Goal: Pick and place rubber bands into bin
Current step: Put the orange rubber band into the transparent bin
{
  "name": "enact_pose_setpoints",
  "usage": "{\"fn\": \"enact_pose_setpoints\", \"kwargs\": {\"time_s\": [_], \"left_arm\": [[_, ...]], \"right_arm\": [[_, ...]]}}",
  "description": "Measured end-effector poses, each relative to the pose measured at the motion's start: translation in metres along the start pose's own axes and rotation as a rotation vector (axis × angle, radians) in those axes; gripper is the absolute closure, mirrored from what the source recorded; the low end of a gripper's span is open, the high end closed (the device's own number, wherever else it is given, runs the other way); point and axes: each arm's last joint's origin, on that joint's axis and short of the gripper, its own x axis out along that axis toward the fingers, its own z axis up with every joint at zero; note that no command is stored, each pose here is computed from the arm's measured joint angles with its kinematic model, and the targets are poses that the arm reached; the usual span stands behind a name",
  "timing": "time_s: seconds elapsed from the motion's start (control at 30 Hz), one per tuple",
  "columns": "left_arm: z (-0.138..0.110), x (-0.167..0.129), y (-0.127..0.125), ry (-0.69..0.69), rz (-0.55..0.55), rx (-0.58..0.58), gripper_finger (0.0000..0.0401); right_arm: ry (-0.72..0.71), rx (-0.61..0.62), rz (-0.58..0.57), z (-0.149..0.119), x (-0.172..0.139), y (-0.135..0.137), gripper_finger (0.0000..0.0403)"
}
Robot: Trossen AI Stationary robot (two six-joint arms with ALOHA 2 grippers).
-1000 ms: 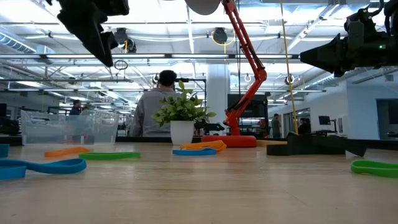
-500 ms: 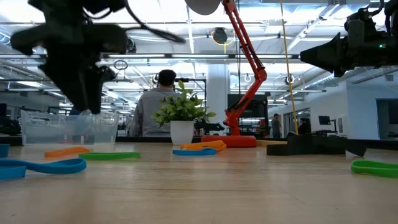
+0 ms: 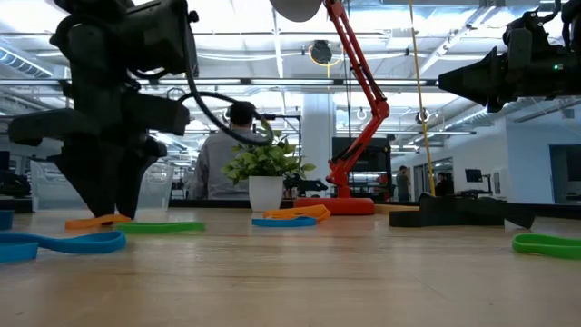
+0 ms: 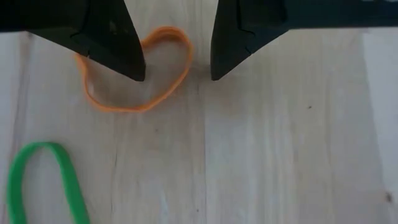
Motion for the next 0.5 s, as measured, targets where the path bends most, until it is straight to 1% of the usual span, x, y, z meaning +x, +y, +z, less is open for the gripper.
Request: {"fn": "enact_pose_setpoints", "kwargs": {"time_s": [0.17,0.23,0.33,0.5], "left_arm": [[0.0010,0.0075,0.0006,0.024,-0.020,-0.007,0.0211],[0.0011,0.0076,0.0005,0.022,-0.020,-0.006,0.0217],[0.0010,0.0072,0.0005,0.019,-0.020,0.000,0.0242],[0.0019,0.0069,-0.0001,0.008,-0.029,0.044,0.0302]], "right_arm": [[0.000,0.000,0.000,0.0001,0.0000,0.0000,0.0289],[0.000,0.000,-0.001,0.0001,0.0000,0.0000,0.0289],[0.000,0.000,-0.001,0.0000,0.0000,0.0000,0.0289],[0.000,0.000,0.000,0.0001,0.0000,0.0000,0.0289]]}}
